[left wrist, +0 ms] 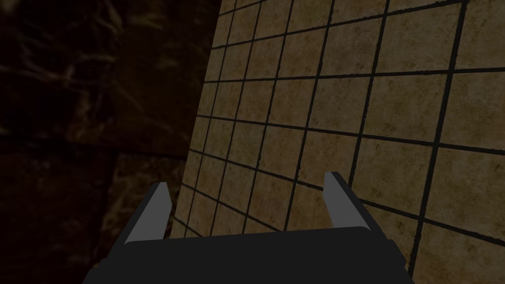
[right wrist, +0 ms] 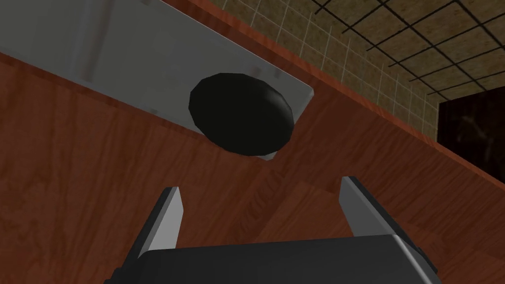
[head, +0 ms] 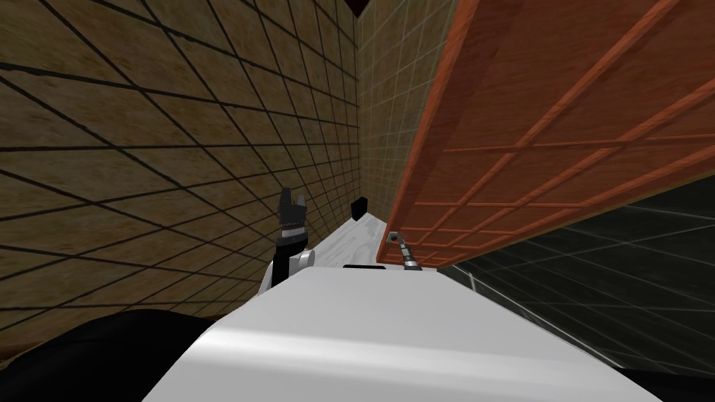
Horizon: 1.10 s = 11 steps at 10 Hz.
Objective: Push the door open
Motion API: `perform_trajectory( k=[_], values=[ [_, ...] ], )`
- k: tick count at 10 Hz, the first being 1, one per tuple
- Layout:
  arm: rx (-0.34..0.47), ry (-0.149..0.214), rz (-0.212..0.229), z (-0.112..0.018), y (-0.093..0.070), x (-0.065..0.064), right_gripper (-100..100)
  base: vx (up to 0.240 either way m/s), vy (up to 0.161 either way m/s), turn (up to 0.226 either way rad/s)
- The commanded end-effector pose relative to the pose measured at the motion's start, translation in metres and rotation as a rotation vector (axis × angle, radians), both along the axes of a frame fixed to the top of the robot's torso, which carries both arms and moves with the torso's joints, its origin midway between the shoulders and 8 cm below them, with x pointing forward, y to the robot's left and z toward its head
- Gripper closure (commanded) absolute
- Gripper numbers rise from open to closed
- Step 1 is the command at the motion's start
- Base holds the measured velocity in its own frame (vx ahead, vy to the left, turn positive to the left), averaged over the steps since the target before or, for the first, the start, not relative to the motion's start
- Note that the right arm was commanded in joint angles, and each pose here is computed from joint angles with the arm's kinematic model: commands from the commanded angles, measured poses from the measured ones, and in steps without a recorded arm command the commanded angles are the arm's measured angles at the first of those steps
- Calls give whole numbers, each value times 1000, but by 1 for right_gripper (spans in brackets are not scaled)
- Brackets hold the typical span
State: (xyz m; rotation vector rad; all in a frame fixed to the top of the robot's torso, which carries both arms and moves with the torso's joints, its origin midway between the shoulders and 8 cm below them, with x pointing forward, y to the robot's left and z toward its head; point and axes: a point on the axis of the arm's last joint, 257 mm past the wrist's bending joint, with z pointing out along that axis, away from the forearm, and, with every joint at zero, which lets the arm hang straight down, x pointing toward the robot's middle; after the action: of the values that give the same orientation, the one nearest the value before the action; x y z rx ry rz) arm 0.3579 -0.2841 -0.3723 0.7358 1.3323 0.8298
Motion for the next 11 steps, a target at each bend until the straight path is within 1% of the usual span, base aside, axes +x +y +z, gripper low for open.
perform_trajectory(
  k=[1,2,3,5,6,8,9,10,11],
  values=[
    [65,-4,1,1,1,2,-100,-29,-18,26],
    [110,-7,0,1,2,3,-100,-44,-19,37],
    [118,-7,1,1,2,3,-100,-29,-14,12],
    [221,-14,1,2,5,7,-100,-38,-19,34],
    [233,-14,2,2,5,7,-100,-33,-17,18],
    [338,-22,1,3,8,10,-100,-39,-20,41],
    [353,-22,3,3,8,10,-100,-42,-18,15],
    [411,-26,3,3,9,12,-100,-40,-21,27],
    [416,-26,3,3,9,12,-100,-30,-16,16]
  ],
)
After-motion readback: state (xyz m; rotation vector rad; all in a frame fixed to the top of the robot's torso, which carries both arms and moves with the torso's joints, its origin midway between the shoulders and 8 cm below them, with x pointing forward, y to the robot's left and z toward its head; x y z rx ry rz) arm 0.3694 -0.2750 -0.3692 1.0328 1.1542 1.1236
